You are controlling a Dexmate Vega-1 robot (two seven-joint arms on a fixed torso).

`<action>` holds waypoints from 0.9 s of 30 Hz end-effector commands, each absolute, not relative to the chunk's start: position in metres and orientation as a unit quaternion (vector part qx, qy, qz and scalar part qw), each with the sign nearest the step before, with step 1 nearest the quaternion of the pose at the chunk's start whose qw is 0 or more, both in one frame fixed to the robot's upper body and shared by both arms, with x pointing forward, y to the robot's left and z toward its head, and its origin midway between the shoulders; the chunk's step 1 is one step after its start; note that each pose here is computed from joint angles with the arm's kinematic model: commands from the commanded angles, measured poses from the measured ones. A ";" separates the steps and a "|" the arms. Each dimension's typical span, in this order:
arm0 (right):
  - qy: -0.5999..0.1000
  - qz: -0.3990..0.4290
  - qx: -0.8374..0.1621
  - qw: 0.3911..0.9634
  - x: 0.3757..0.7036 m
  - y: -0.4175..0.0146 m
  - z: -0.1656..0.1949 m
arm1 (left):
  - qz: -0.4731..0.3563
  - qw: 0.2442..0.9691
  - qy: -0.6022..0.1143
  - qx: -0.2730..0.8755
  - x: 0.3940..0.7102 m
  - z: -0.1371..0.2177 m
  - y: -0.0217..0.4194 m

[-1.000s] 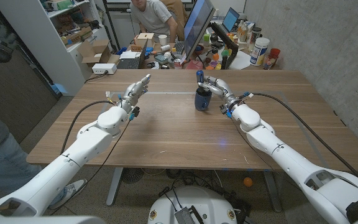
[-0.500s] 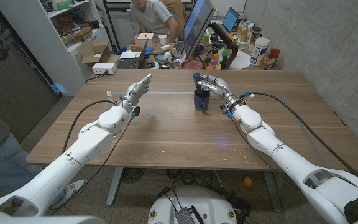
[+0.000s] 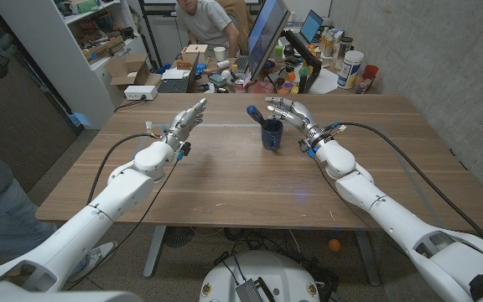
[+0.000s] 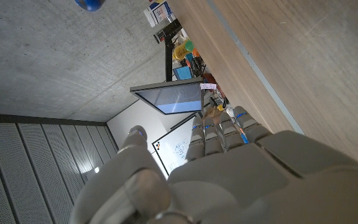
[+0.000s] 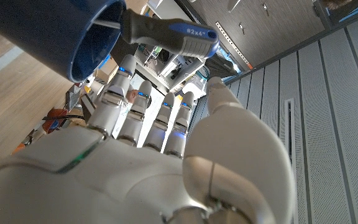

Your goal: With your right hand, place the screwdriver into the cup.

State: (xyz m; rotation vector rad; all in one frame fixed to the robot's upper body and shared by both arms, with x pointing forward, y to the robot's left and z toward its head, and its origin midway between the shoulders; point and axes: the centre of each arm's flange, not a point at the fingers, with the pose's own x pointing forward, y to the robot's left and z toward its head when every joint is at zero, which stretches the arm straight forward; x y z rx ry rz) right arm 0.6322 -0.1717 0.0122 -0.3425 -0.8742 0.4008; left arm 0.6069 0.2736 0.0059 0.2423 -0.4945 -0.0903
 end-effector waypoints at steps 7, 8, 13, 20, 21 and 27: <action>-0.447 0.171 -0.153 0.864 0.620 -0.176 0.030 | -0.049 0.961 -0.246 0.120 0.608 0.006 0.276; -0.450 0.168 -0.153 0.864 0.620 -0.177 0.031 | -0.049 0.961 -0.246 0.119 0.608 0.006 0.276; -0.462 0.146 -0.151 0.862 0.615 -0.184 0.037 | -0.050 0.961 -0.246 0.119 0.607 0.004 0.277; -0.472 0.109 -0.156 0.861 0.608 -0.200 0.040 | -0.046 0.961 -0.249 0.113 0.604 -0.001 0.277; -0.474 0.104 -0.159 0.860 0.607 -0.203 0.040 | -0.043 0.960 -0.252 0.113 0.603 -0.001 0.277; -0.478 0.087 -0.171 0.857 0.605 -0.220 0.040 | -0.023 0.954 -0.274 0.117 0.592 0.000 0.272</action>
